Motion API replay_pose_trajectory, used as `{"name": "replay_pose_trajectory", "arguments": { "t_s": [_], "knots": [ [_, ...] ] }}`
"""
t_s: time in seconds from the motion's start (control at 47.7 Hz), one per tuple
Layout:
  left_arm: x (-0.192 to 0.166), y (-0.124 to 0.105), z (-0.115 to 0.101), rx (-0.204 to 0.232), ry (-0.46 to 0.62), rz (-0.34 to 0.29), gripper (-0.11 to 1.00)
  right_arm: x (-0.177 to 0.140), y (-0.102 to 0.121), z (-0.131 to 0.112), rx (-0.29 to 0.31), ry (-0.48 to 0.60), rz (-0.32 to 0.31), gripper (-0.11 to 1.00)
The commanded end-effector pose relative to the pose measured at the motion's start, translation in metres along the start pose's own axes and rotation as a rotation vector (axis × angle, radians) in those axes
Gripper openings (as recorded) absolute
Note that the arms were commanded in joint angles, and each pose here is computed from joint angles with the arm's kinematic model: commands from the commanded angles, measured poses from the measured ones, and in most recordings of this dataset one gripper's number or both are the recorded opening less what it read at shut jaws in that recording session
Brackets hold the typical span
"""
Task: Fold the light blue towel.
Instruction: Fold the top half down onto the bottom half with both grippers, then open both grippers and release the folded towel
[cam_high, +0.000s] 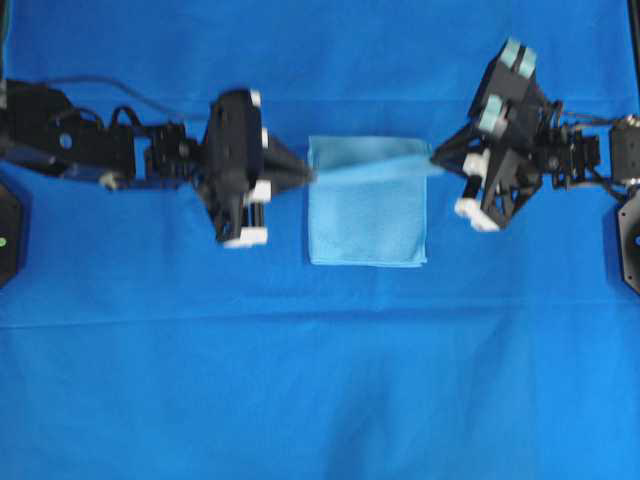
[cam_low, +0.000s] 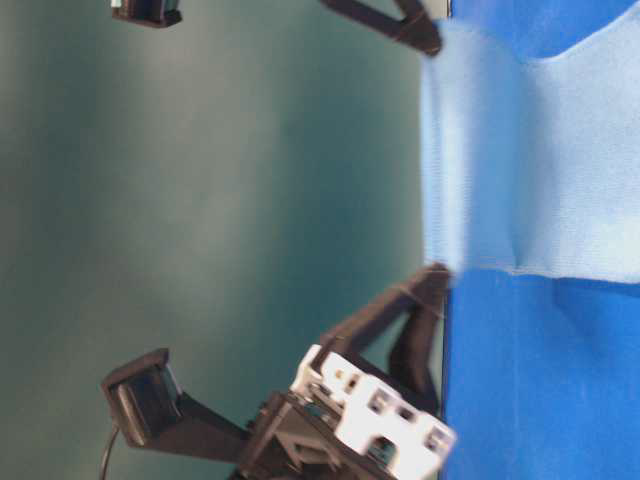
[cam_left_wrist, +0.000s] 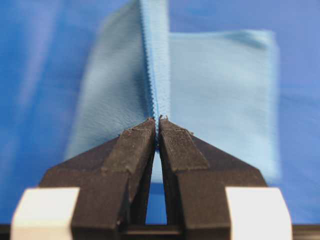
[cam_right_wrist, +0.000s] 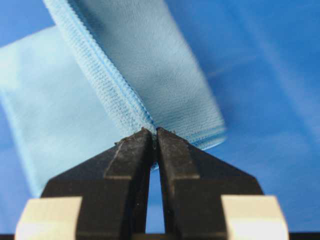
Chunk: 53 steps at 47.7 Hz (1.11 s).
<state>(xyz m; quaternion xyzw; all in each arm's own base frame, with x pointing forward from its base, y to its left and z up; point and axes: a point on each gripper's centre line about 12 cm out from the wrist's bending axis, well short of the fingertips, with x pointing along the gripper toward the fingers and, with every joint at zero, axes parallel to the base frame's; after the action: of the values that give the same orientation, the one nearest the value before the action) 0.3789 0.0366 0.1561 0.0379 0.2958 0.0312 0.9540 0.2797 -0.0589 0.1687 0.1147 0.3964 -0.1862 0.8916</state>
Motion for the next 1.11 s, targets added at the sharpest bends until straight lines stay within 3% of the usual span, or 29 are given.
{"name": "replay_pose_trajectory", "arguments": {
  "t_s": [0.0, 0.189, 0.461, 0.607, 0.88, 0.922, 0.984, 1.089],
  "knots": [
    [0.002, -0.017, 0.0, 0.004, 0.006, -0.037, 0.04, 0.003, 0.008, -0.009, 0.013, 0.031, 0.009, 0.06],
    [0.015, -0.044, -0.012, -0.006, 0.042, -0.092, 0.04, 0.014, 0.029, -0.027, 0.029, 0.102, 0.036, 0.06],
    [0.03, -0.063, -0.028, 0.004, 0.071, -0.127, 0.04, 0.032, 0.044, -0.044, 0.04, 0.162, 0.061, 0.06],
    [0.033, -0.064, -0.031, 0.007, 0.073, -0.128, 0.04, 0.039, 0.051, -0.045, 0.039, 0.155, 0.099, 0.06],
    [0.034, -0.054, -0.029, -0.008, 0.062, -0.107, 0.04, 0.045, 0.054, -0.04, 0.036, 0.152, 0.105, 0.06],
    [0.034, -0.054, -0.028, -0.009, 0.06, -0.106, 0.07, 0.045, 0.055, -0.039, 0.034, 0.148, 0.108, 0.07],
    [0.035, -0.054, -0.027, -0.009, 0.056, -0.106, 0.2, 0.045, 0.057, -0.038, 0.03, 0.144, 0.114, 0.08],
    [0.035, -0.054, -0.027, -0.009, 0.056, -0.106, 0.46, 0.044, 0.059, -0.037, 0.023, 0.14, 0.12, 0.36]
  ]
}}
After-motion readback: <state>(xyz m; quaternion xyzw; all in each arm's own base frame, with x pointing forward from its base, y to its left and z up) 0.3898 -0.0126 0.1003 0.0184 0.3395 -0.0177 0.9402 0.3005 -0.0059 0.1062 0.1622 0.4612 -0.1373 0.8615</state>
